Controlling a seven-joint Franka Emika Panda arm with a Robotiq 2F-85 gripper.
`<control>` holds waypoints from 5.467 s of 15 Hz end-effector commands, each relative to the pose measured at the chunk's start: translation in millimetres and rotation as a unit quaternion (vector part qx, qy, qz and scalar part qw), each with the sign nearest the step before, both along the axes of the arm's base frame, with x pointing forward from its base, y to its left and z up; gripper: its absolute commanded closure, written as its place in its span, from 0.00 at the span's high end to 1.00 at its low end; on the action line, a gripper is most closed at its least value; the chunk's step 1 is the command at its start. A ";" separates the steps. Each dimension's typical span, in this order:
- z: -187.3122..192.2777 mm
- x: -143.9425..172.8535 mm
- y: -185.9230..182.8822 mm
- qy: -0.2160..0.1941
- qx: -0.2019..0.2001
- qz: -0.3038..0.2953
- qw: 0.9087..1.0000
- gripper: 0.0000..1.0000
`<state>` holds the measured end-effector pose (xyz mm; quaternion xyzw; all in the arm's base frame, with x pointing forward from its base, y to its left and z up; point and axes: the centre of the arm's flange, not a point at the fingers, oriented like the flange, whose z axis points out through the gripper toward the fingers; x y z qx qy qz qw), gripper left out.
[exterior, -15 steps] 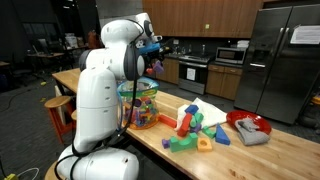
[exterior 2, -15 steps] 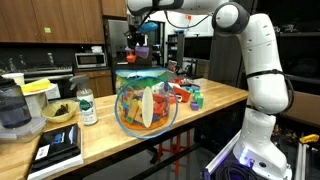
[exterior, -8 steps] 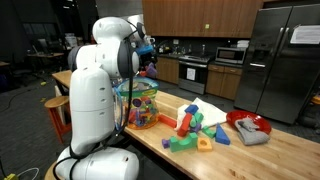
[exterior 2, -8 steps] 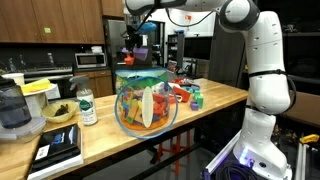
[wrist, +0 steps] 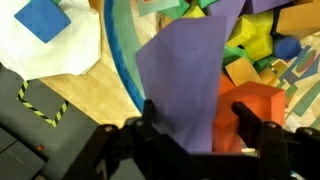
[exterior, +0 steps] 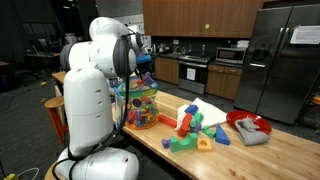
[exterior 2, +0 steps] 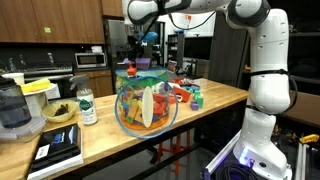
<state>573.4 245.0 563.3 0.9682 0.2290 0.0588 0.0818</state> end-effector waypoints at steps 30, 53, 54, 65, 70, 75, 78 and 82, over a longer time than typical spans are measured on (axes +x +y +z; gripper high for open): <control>-27.8 -1.3 -22.0 0.012 0.012 -0.016 1.000 0.95; -22.6 23.7 -95.7 -0.025 0.047 -0.312 0.948 1.00; -22.6 22.6 -105.0 -0.025 0.047 -0.331 0.942 1.00; -53.0 -23.6 -197.2 -0.014 0.029 -0.497 0.867 1.00; -64.3 -35.6 -222.0 -0.020 0.025 -0.525 0.850 1.00; -69.5 -42.2 -230.5 -0.028 0.022 -0.540 0.841 1.00; -70.4 -43.4 -230.1 -0.030 0.013 -0.549 0.835 1.00; -76.0 -32.2 -226.0 -0.017 0.015 -0.548 0.836 1.00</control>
